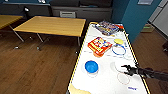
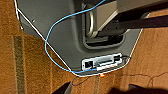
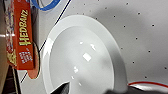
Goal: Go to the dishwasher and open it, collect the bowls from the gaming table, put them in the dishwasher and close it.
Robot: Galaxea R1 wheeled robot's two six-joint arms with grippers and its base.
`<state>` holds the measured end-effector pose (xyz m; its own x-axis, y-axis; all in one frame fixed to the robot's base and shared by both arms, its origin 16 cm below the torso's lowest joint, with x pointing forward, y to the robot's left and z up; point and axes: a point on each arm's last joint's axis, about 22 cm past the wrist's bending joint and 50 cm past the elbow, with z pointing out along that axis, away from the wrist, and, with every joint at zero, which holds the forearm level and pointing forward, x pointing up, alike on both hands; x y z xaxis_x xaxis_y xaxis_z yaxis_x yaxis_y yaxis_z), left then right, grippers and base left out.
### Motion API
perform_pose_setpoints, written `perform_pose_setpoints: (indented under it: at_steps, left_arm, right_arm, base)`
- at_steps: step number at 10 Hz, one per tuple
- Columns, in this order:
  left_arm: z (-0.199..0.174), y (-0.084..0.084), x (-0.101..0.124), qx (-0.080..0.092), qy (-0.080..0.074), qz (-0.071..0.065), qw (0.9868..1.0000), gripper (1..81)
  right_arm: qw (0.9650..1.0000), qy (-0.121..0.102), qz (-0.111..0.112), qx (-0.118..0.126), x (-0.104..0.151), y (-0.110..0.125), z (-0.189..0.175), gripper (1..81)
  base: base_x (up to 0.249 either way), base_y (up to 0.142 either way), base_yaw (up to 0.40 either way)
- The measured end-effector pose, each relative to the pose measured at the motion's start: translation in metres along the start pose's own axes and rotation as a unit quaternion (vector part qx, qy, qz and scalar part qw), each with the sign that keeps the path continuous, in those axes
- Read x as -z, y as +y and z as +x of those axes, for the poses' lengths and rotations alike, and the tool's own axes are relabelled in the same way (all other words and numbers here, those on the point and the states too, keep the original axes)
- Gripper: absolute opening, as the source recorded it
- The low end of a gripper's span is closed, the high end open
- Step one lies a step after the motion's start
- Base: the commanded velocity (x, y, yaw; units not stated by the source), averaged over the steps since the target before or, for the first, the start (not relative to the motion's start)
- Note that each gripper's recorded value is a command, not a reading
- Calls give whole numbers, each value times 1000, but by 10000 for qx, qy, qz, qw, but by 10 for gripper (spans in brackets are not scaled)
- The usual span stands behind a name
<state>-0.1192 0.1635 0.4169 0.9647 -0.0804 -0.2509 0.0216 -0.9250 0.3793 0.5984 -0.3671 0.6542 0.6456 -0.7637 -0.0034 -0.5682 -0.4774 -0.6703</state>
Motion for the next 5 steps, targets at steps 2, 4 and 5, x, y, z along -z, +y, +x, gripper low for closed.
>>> perform_pose_setpoints:
  at_steps: [2,4,5]
  left_arm:
    - [-1,0,0,4,-6,0,10000,811]
    - [-1,-1,0,13,-21,7,10000,811]
    - [0,-1,0,15,-9,8,10000,811]
  right_arm:
    - [9999,-1,39,-94,-10,-5,-6,811]
    - [9994,31,-79,-334,-14,19,-14,10]
    - [9993,130,-93,-349,-15,28,-15,10]
  base:
    - [0,0,0]
    - [0,0,0]
    - [0,0,0]
